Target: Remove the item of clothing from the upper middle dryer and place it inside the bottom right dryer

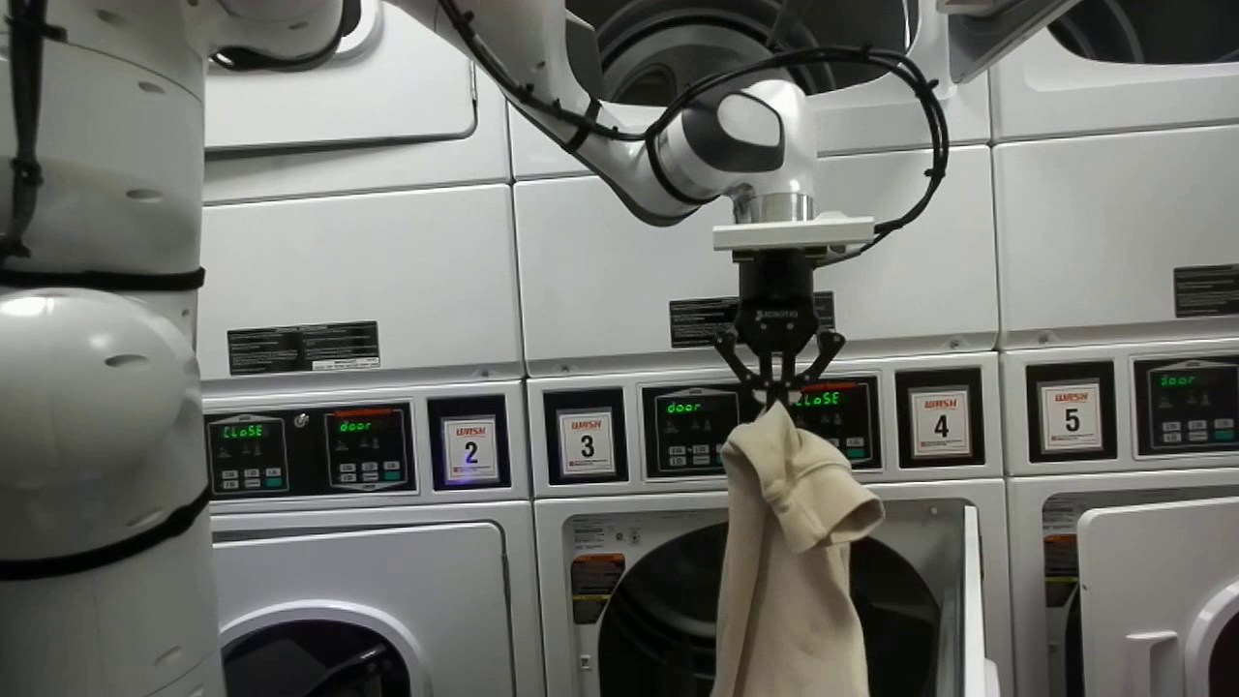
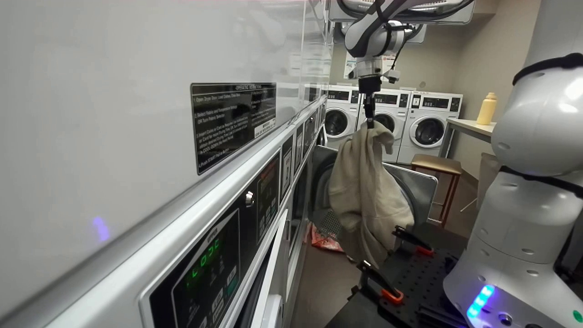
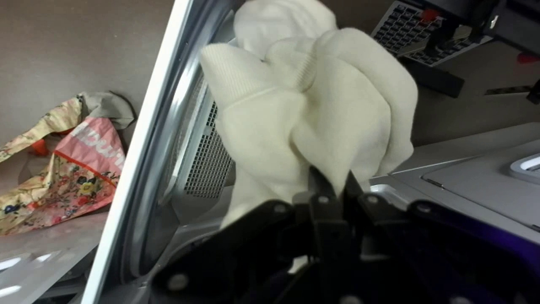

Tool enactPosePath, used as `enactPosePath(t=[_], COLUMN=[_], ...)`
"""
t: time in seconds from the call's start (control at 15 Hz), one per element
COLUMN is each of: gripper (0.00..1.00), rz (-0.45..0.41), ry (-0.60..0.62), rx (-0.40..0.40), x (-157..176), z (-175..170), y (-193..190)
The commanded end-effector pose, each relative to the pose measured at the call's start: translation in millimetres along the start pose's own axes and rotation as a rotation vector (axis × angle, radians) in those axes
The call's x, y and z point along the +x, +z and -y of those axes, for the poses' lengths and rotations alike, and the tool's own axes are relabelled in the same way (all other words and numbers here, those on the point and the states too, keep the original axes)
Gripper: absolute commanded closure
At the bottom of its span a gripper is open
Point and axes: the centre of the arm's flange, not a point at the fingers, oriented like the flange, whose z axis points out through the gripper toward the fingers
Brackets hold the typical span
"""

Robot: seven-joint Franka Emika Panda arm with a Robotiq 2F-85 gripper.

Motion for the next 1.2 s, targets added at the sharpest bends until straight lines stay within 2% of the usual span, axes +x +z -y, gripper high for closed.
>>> enactPosePath(t=[0.0,0.2,0.4,0.67,0.8,0.87,1.13], gripper=[0.94,0.95,0.95,0.95,0.95,0.91,0.91], rz=[-0.047,-0.069,-0.111,-0.165,-0.218,-0.167,-0.207], ry=[-0.006,-0.008,-0.002,0.038,0.075,0.035,0.051], rx=[-0.056,-0.087,-0.113,-0.145,-0.133,-0.126,-0.140], x=[-4.9,0.0,14.7,33.3,37.1,35.2,37.6], z=[27.7,28.5,26.4,19.2,16.4,21.2,16.1], y=[22.8,46.2,52.0,39.3,1.9,39.2,14.5])
